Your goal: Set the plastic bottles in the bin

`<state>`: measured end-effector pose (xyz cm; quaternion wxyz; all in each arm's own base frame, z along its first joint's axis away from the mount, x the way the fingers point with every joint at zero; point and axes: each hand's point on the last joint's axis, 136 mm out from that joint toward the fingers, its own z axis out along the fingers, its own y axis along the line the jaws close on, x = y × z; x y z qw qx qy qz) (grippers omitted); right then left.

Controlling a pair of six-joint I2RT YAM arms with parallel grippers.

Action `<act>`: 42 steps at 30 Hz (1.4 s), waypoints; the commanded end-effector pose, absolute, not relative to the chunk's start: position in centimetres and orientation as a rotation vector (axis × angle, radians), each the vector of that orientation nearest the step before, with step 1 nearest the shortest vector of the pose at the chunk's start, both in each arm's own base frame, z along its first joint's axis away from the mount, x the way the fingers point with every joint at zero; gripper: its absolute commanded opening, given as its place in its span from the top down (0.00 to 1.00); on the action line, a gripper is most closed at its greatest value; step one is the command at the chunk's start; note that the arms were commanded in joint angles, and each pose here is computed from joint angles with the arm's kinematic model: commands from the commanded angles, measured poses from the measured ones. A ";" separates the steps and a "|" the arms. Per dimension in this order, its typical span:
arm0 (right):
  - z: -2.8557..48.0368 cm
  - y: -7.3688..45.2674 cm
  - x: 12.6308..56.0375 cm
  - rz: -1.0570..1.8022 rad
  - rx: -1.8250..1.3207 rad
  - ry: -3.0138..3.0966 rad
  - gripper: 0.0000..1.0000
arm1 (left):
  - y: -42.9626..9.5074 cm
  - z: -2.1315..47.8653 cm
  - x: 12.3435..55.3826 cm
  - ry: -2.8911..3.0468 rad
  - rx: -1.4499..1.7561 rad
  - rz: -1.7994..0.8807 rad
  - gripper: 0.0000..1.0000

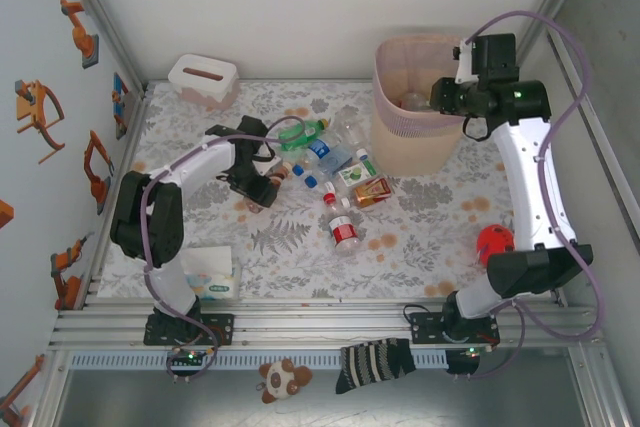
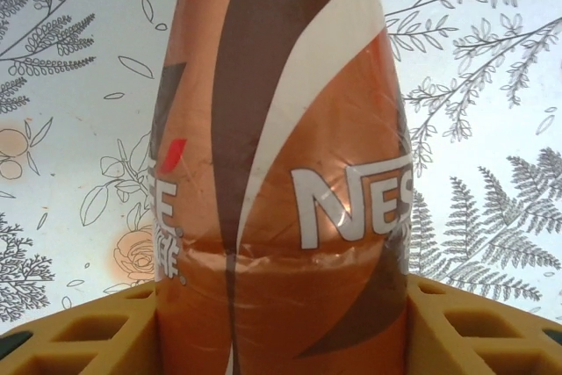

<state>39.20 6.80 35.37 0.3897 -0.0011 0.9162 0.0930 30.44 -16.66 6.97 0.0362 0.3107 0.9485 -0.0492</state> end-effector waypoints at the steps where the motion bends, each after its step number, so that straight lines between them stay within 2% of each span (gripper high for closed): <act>1: 36.5 7.7 38.4 0.298 -0.003 2.293 0.67 | -17.4 8.4 29.5 2.904 0.949 -0.237 0.46; 7: 36.9 8.9 37.9 0.405 -0.018 2.270 0.67 | -18.7 11.3 29.0 2.821 0.918 -0.396 0.46; 15: 39.6 14.3 36.8 0.849 -0.107 2.058 0.67 | -23.6 19.2 28.7 2.450 0.925 -0.810 0.48; 22: 42.9 18.3 35.0 1.096 -0.237 1.873 0.65 | -27.0 26.1 26.9 2.087 1.000 -1.082 0.49; 34: 46.4 24.6 32.0 1.240 -0.462 1.720 0.46 | -29.8 33.6 22.8 1.689 1.116 -1.384 0.49; 42: 47.1 27.9 30.1 1.356 -0.580 1.683 0.45 | -30.4 35.1 21.9 1.604 1.147 -1.435 0.49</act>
